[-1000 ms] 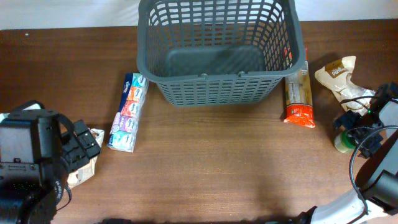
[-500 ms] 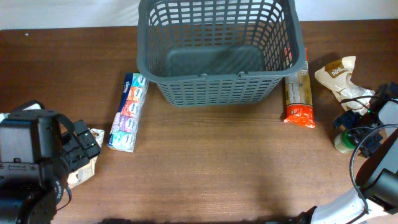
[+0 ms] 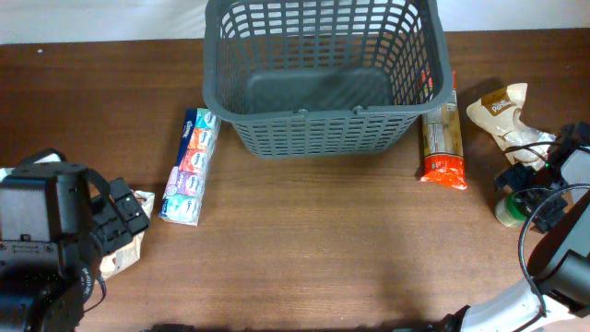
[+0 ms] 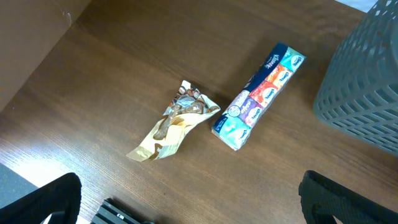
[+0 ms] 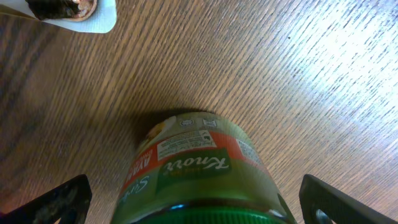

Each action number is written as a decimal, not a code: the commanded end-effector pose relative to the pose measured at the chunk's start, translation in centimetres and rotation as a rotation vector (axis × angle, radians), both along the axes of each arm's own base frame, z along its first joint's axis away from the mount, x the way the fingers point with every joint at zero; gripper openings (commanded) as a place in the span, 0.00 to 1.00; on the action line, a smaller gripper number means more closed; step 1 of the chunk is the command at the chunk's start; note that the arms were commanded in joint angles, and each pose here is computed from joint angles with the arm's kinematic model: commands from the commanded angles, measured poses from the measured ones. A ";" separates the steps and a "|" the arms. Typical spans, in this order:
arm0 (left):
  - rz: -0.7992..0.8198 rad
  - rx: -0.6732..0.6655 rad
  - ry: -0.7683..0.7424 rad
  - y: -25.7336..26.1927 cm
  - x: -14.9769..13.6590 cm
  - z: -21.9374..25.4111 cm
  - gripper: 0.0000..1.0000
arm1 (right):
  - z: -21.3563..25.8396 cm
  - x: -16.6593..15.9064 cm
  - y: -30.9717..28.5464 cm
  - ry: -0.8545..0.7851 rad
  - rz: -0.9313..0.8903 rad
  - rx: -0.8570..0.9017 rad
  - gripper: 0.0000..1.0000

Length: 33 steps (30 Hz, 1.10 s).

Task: Pack container
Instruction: 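Close the right gripper on the jar and lift it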

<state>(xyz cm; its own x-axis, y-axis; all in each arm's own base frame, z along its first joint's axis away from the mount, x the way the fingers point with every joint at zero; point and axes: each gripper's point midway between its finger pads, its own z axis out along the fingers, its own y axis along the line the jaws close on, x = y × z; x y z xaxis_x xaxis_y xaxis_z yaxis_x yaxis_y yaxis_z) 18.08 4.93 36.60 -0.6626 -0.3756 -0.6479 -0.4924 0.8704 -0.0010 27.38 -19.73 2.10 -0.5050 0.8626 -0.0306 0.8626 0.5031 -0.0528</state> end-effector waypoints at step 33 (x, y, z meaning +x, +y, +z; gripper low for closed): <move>-0.009 0.000 0.003 0.0 0.0 0.0 1.00 | -1.6 -0.4 0.2 0.032 -0.004 0.027 0.99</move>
